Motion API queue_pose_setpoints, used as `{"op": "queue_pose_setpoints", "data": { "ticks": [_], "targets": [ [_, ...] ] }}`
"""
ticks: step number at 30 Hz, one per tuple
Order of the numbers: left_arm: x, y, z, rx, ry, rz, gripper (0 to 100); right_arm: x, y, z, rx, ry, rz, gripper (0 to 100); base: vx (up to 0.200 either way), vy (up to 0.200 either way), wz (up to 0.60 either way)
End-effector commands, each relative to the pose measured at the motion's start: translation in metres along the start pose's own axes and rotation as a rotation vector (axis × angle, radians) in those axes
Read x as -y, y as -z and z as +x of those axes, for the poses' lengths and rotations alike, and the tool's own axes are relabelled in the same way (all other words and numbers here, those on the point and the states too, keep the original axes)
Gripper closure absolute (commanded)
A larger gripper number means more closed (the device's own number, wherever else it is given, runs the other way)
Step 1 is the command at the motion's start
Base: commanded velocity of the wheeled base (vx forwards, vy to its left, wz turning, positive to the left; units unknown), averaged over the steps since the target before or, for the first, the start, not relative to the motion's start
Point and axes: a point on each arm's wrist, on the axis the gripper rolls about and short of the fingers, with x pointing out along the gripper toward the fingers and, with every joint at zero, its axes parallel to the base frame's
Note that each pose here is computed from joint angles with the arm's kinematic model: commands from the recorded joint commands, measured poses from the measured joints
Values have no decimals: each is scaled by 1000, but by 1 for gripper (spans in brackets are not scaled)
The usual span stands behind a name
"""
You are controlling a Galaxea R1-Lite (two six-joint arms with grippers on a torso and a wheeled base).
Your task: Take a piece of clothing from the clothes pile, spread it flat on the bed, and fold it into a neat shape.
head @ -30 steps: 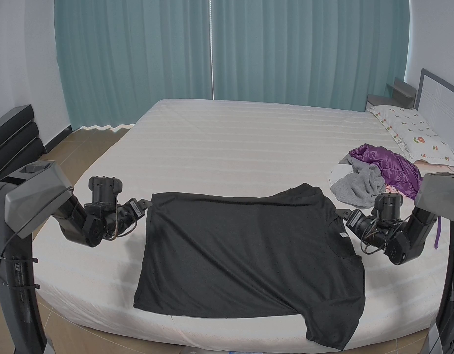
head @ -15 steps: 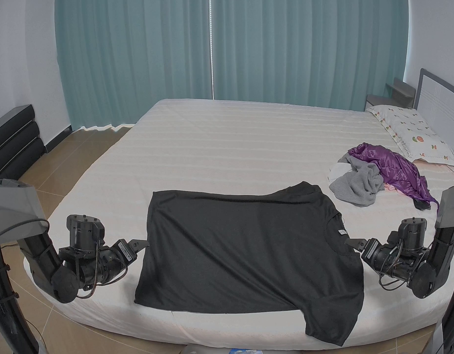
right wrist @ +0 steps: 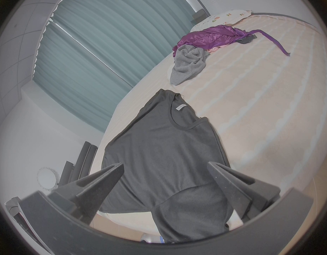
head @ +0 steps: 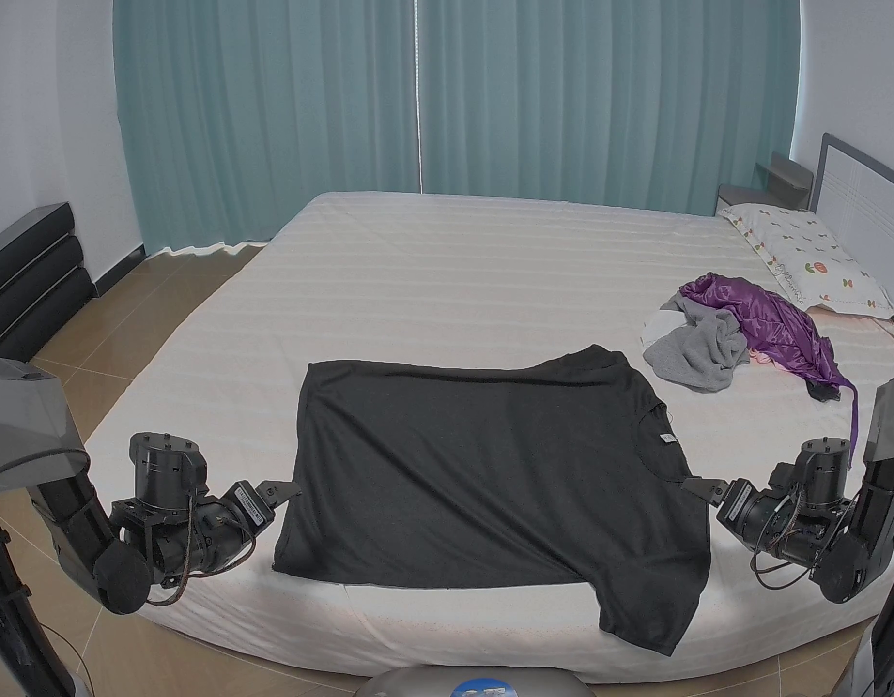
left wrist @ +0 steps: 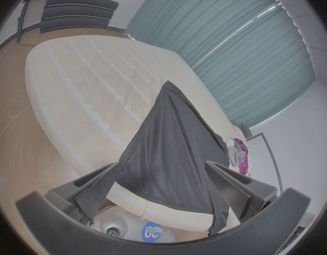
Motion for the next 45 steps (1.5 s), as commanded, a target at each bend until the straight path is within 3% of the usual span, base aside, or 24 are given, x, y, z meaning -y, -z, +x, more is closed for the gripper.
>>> {"op": "queue_pose_setpoints", "data": {
  "ticks": [1, 6, 13, 25, 33, 45],
  "targets": [
    [1, 3, 0, -9, 3, 6, 0, 1, 3, 1, -13, 6, 0, 0, 0, -200, 0],
    [1, 4, 0, -12, 1, 10, 0, 3, 4, 3, -22, 16, 3, 0, 0, -200, 0],
    [-2, 5, -2, -4, -20, 18, 0, 7, 8, 7, -31, 24, 4, 0, 0, 0, 0],
    [-41, 27, 8, -79, -225, 82, 0, 10, 11, 8, -49, 36, 7, 0, 0, 0, 0],
    [-54, 31, 20, -55, -276, 99, 0, 12, 14, 9, -63, 47, 10, 0, 0, 0, 0],
    [-61, 32, 34, -20, -274, 102, 0, 13, 15, 9, -71, 48, 11, 0, 0, 0, 0]
  ]
}}
